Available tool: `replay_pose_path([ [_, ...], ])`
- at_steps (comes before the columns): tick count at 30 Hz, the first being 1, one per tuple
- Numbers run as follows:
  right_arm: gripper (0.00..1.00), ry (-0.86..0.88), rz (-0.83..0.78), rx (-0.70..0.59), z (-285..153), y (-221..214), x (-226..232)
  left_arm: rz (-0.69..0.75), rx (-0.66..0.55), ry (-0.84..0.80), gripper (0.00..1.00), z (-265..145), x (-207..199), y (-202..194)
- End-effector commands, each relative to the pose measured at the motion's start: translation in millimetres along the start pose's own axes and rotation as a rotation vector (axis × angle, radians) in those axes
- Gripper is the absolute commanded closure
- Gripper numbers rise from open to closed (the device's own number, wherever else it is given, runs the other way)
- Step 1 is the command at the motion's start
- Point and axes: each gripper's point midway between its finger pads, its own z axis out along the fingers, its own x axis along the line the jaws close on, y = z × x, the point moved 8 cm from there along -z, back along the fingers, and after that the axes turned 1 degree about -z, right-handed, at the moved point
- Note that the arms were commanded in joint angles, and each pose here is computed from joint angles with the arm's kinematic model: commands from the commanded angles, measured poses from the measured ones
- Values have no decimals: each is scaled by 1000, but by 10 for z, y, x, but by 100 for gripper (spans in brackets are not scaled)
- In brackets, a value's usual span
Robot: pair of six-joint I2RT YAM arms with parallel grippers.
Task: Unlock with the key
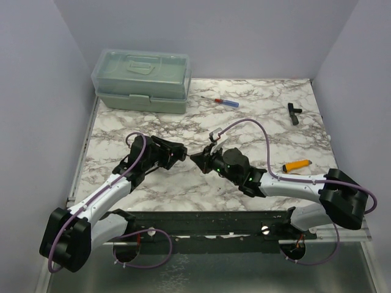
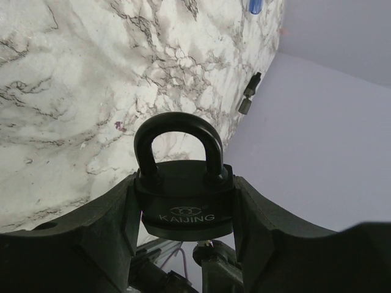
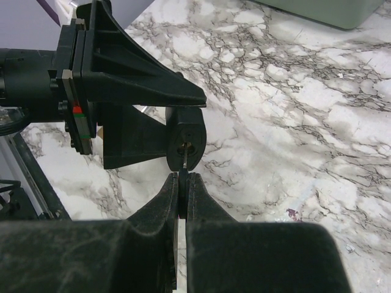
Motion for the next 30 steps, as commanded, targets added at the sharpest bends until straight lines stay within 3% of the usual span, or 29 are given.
replay_pose_path([
  [1, 99, 4, 4, -6, -18, 35, 35, -16, 284, -227, 100, -248, -381, -285],
  [30, 99, -6, 74, -21, -324, 90, 12, -30, 149, -118, 100, -89, -236, 50],
])
